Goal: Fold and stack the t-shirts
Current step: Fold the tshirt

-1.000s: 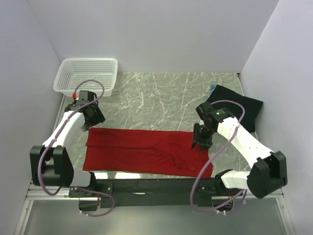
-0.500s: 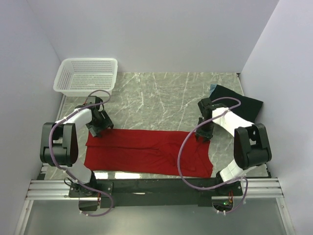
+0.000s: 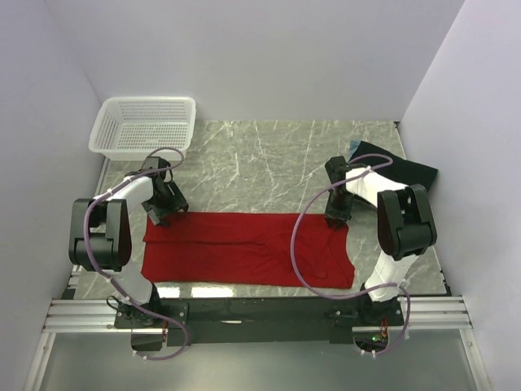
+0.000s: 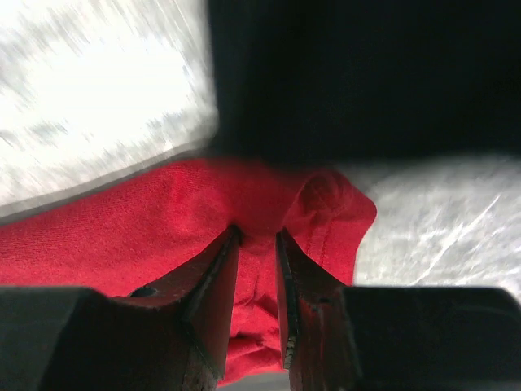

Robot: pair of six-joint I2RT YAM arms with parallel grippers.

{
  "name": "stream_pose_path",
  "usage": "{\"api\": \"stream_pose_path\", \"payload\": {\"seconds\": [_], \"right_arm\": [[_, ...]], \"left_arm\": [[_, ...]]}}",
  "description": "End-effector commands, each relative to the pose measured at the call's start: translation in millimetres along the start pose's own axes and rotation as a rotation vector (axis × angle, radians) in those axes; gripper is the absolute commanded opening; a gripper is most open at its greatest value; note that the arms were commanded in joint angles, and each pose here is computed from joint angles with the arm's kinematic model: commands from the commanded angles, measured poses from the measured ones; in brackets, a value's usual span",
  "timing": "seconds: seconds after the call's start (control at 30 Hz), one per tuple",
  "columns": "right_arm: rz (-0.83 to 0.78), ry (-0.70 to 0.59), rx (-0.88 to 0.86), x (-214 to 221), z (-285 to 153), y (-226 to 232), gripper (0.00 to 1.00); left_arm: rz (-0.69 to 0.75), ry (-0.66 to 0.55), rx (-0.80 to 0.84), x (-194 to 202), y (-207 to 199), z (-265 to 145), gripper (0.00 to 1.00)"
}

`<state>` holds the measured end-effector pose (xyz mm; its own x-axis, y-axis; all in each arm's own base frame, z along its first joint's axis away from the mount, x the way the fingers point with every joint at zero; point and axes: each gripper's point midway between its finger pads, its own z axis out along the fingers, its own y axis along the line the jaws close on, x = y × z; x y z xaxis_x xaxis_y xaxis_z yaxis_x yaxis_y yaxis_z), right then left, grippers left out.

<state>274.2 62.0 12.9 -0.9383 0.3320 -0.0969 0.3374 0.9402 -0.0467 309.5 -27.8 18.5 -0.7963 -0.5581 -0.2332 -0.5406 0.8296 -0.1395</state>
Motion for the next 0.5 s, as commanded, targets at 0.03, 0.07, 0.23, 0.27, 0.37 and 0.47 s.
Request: {"api": "stream_pose_path", "payload": {"seconds": [0.03,0.07,0.23,0.27,0.37,0.47], "right_arm": [[0.02,-0.115,0.071,-44.1,3.1,-3.5,0.32],[0.018,-0.112,0.073,-47.0,4.1,-2.3,0.31],[-0.007,-0.148,0.024,-68.0,-15.4,10.4,0.34],[-0.014,-0.17,-0.004,-70.7,-25.8,14.0,0.35],[-0.064,-0.218,-0.09,-68.2,-56.8,26.1,0.38],[-0.176,-0.257,-0.166,-43.3,-83.2,43.0,0.38]], "left_arm": [[0.012,-0.032,-0.059,-13.3,12.9,23.7,0.77],[0.014,-0.048,-0.053,-19.2,9.6,22.7,0.77],[0.058,-0.08,-0.006,-35.8,-4.8,16.9,0.77],[0.068,-0.098,0.012,-41.3,-11.1,12.4,0.77],[0.092,-0.129,0.049,-47.9,-23.9,-0.9,0.77],[0.095,-0.154,0.087,-47.8,-33.7,-17.9,0.77]]}}
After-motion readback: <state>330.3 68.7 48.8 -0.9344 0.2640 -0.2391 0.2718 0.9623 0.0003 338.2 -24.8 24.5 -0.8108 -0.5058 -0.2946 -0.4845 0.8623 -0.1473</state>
